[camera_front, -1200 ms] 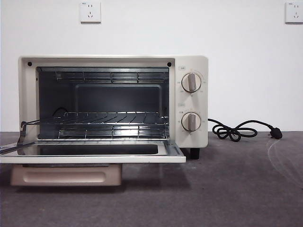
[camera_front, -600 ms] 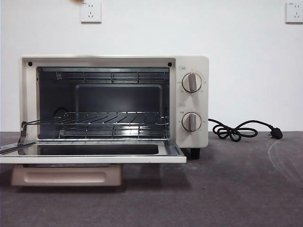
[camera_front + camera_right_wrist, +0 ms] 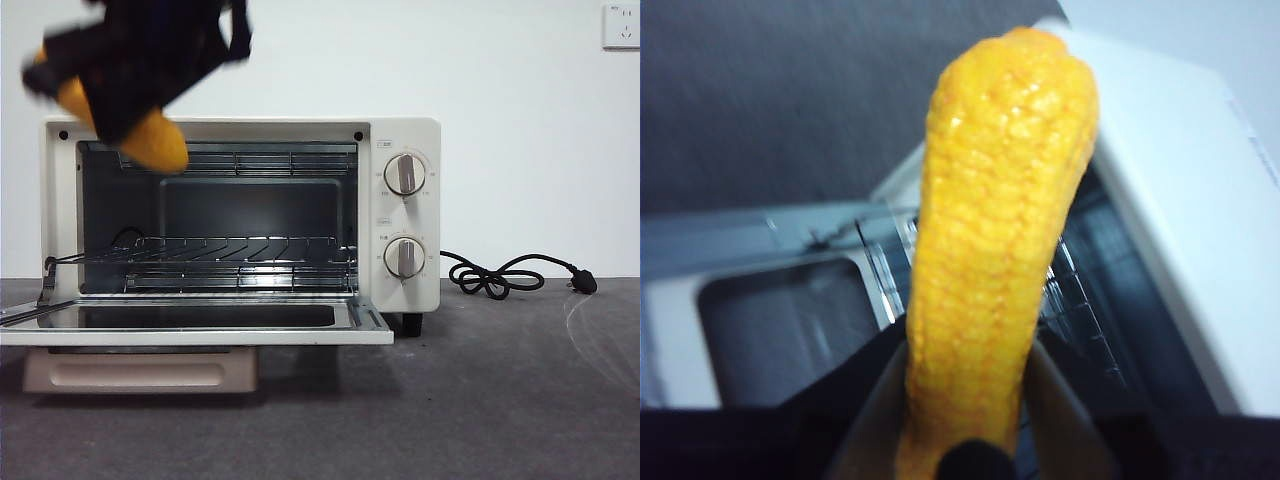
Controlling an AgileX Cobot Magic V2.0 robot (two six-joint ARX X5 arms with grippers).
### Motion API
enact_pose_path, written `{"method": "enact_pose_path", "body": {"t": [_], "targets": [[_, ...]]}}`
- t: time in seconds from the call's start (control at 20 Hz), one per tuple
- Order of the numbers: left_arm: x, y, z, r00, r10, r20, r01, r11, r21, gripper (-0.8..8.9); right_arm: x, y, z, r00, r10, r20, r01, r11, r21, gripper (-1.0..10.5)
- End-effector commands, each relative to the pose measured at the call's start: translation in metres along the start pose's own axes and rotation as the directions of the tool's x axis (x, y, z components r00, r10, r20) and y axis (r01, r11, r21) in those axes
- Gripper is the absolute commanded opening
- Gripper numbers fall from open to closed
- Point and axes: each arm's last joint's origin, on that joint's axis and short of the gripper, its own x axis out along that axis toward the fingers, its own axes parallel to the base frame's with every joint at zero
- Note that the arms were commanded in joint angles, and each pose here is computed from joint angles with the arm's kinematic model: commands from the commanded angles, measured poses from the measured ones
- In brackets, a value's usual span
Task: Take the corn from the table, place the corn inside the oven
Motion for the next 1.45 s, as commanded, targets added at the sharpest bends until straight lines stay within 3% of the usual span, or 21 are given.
{"method": "enact_pose_path", "body": {"t": [0.05,0.25,0.4,0.8,1.05,1.45], "targets": [[-0.001,0.001,0.000,1.000,0.004,0.010,-0.004,1.000,-0.009,-0.06,0.018,0.010,-0.007,0.998,-0.044,-0.052,0.037,0.992,-0.119,-0.1],[-0.001,0.001,0.000,1.000,0.004,0.009,-0.004,1.000,-0.009,-0.06,0.037,0.019,-0.018,0.991,-0.081,-0.109,0.057,0.977,-0.205,-0.1],[-0.001,0.001,0.000,1.000,0.009,0.009,-0.009,1.000,-0.009,-0.06,0.049,0.020,-0.026,0.975,-0.155,-0.158,0.113,0.963,-0.246,-0.1],[-0.001,0.001,-0.001,1.000,0.027,0.008,-0.027,1.000,-0.015,-0.06,0.067,0.002,-0.045,0.942,-0.244,-0.230,0.189,0.953,-0.236,-0.1],[-0.001,0.001,0.000,1.000,0.027,0.008,-0.027,1.000,-0.015,-0.06,0.072,-0.010,-0.057,0.927,-0.258,-0.272,0.198,0.953,-0.229,-0.1],[-0.001,0.001,-0.001,1.000,0.027,0.007,-0.027,0.999,-0.026,-0.06,0.076,-0.015,-0.069,0.938,-0.173,-0.300,0.118,0.974,-0.193,0.1]]}}
